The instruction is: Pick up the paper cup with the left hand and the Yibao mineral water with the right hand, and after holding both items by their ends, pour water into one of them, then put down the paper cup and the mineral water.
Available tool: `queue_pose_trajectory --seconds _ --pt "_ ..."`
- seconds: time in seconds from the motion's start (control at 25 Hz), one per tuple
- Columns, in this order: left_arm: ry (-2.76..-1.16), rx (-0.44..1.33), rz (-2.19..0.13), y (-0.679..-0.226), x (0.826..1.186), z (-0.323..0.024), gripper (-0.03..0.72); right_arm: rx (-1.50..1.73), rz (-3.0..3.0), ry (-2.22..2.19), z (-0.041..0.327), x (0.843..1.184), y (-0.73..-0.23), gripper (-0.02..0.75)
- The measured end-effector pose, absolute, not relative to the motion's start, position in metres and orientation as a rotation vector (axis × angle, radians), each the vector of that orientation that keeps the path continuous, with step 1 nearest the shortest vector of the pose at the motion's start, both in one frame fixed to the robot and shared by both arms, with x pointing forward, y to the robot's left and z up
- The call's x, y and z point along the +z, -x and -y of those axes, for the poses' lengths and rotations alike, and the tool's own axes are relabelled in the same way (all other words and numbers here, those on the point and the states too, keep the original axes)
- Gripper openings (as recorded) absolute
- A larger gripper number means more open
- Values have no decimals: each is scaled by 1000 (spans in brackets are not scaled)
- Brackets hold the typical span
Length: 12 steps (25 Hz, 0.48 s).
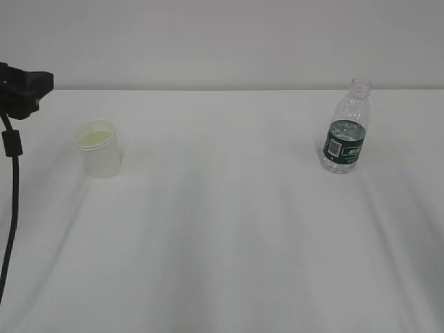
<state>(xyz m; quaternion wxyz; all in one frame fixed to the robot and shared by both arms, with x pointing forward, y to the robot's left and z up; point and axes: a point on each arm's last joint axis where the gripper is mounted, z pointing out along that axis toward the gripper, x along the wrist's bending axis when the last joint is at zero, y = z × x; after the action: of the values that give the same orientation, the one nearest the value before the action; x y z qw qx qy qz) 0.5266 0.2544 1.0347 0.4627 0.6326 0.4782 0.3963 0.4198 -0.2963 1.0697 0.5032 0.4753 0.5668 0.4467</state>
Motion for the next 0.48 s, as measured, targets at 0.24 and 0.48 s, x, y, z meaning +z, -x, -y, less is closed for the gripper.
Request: queue_pose_trajectory --seconds 0.24,0.48 --pt "-1549 984 -1187 -516 1047 -257 519 1036 -1398 -1156 297 1073 -405 590" --pt "-1564 963 -1248 -509 1049 -260 519 1029 -1399 -1159 298 1075 -399 590"
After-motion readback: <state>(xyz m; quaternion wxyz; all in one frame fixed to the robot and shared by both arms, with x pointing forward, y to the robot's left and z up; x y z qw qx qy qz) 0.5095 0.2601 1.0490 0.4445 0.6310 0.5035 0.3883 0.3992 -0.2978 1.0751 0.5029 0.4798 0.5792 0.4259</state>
